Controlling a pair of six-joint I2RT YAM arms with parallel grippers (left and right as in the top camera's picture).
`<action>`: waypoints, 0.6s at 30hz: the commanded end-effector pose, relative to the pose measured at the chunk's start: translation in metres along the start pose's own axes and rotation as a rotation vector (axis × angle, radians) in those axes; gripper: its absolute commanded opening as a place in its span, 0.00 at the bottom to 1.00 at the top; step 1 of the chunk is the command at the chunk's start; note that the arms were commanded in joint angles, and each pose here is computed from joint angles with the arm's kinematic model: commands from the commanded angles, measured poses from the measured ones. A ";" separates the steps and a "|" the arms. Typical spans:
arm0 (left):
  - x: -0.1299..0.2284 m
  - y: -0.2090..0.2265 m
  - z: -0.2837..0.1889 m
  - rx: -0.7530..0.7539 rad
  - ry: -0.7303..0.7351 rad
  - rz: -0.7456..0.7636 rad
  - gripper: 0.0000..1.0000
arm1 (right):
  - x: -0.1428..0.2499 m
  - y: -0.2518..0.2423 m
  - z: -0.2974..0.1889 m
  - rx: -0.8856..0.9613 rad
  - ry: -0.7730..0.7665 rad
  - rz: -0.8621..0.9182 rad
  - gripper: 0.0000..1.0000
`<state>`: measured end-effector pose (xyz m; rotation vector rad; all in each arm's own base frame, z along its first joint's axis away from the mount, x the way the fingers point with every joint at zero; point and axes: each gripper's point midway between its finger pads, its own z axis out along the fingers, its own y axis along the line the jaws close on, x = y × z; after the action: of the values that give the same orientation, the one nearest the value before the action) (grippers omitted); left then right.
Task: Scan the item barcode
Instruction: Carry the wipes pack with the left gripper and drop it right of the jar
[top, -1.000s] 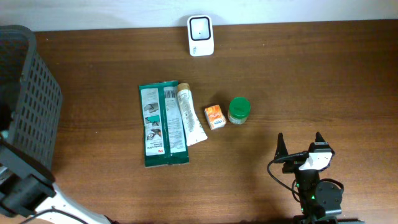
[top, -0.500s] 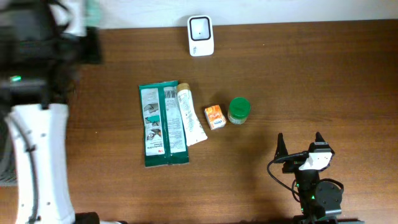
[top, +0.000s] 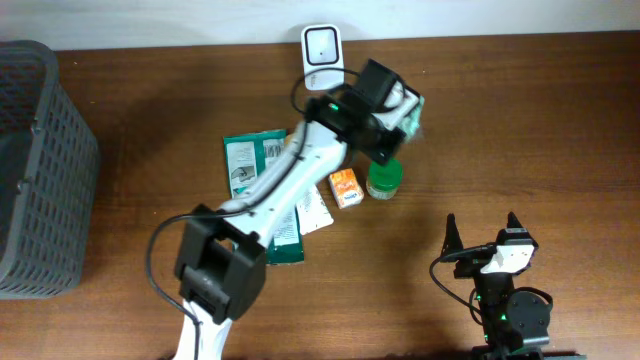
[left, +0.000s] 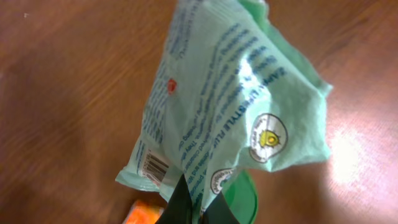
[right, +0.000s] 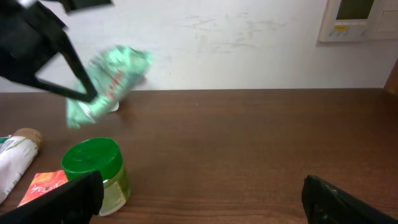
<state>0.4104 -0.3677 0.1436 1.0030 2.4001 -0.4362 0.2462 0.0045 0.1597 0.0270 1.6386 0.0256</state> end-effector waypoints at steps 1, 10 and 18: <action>-0.008 -0.014 0.025 -0.126 -0.021 0.135 0.00 | 0.002 0.001 0.000 -0.004 0.004 -0.003 0.98; 0.000 -0.051 0.079 -0.117 -0.028 0.210 0.08 | 0.002 0.001 0.000 -0.004 0.004 -0.003 0.98; -0.012 -0.032 0.067 -0.138 -0.055 0.176 0.99 | 0.002 0.001 0.000 -0.004 0.004 -0.003 0.98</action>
<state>0.4010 -0.4357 0.0834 1.1595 2.2485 -0.2359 0.2462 0.0045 0.1597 0.0273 1.6386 0.0259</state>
